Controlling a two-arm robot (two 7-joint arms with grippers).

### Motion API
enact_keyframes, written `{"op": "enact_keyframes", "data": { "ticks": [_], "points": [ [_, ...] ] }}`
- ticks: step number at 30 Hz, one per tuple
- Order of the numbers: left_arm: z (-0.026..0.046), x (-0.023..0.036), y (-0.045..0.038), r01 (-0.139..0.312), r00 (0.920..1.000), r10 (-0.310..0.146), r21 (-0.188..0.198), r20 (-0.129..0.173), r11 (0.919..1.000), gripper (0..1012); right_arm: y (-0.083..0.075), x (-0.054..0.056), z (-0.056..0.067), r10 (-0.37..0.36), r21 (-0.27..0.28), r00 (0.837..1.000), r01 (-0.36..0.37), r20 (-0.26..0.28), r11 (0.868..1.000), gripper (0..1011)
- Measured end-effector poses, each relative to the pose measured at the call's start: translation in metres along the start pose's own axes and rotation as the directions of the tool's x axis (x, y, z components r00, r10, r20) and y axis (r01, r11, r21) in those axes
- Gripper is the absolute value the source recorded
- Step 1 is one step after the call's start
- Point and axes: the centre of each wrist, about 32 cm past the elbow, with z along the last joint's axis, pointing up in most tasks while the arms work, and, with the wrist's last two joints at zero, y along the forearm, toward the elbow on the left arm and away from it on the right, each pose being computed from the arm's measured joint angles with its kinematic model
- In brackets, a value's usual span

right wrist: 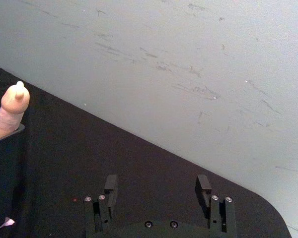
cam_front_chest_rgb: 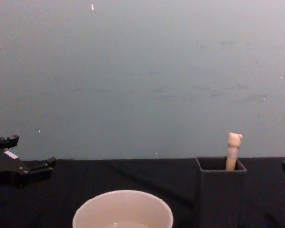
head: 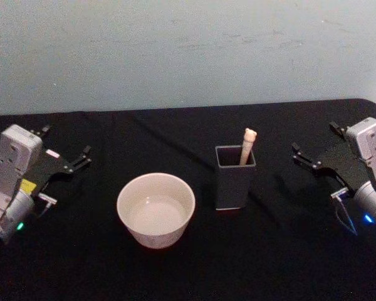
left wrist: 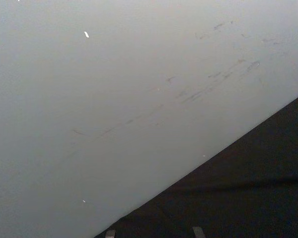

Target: Pick up the stirring spoon with one hand, stir inside the cup, then place it back in its original position.

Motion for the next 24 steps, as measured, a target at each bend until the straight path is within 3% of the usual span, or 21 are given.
{"op": "enact_keyframes", "data": {
  "ticks": [24],
  "points": [
    [0.0,0.0,0.0,0.0,1.0,0.0,0.0,0.0,1.0,1001,0.0,0.0,0.0,0.0,0.0,1.0,0.0,0.0,1.0,1003]
  ]
}}
